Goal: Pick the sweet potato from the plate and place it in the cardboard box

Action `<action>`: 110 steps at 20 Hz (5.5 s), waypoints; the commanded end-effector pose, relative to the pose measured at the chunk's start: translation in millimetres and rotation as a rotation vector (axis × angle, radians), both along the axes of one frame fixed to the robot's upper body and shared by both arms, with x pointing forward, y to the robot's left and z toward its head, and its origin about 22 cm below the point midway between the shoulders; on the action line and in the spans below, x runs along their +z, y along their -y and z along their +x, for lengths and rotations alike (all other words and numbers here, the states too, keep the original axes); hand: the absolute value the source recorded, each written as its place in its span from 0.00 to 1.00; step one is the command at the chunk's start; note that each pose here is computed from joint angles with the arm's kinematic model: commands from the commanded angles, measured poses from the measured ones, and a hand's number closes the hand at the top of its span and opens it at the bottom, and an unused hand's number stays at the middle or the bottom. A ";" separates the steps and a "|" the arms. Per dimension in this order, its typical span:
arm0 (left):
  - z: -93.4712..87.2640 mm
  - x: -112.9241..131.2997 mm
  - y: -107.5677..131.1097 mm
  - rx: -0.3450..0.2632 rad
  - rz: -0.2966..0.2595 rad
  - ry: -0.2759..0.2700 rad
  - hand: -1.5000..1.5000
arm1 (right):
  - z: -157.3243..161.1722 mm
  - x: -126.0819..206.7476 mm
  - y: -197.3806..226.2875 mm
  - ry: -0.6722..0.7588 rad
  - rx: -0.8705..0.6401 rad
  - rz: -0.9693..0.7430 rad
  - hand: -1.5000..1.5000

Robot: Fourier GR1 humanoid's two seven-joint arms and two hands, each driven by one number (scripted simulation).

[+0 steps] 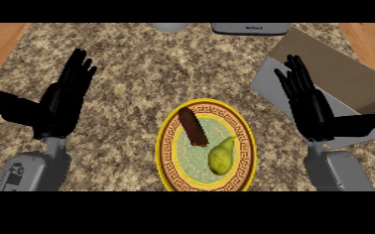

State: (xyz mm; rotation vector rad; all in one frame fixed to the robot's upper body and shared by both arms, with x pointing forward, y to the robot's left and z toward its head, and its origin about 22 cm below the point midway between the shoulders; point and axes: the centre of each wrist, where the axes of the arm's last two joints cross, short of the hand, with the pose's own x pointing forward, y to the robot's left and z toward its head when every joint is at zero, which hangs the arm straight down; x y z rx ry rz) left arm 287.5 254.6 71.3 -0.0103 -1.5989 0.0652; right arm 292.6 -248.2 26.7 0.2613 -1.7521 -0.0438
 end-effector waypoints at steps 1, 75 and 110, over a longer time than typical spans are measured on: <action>-6.4 -13.1 -0.4 0.048 0.010 -0.023 0.50 | -0.5 25.8 -35.3 0.083 0.000 -0.123 1.00; -14.0 -95.7 -22.9 0.196 0.208 -0.208 0.50 | -41.8 53.1 -258.6 -0.460 -0.262 -1.689 0.00; -21.6 -103.3 -36.2 0.174 0.194 -0.221 0.50 | 1.1 2.6 -256.2 -0.323 -0.206 -1.717 1.00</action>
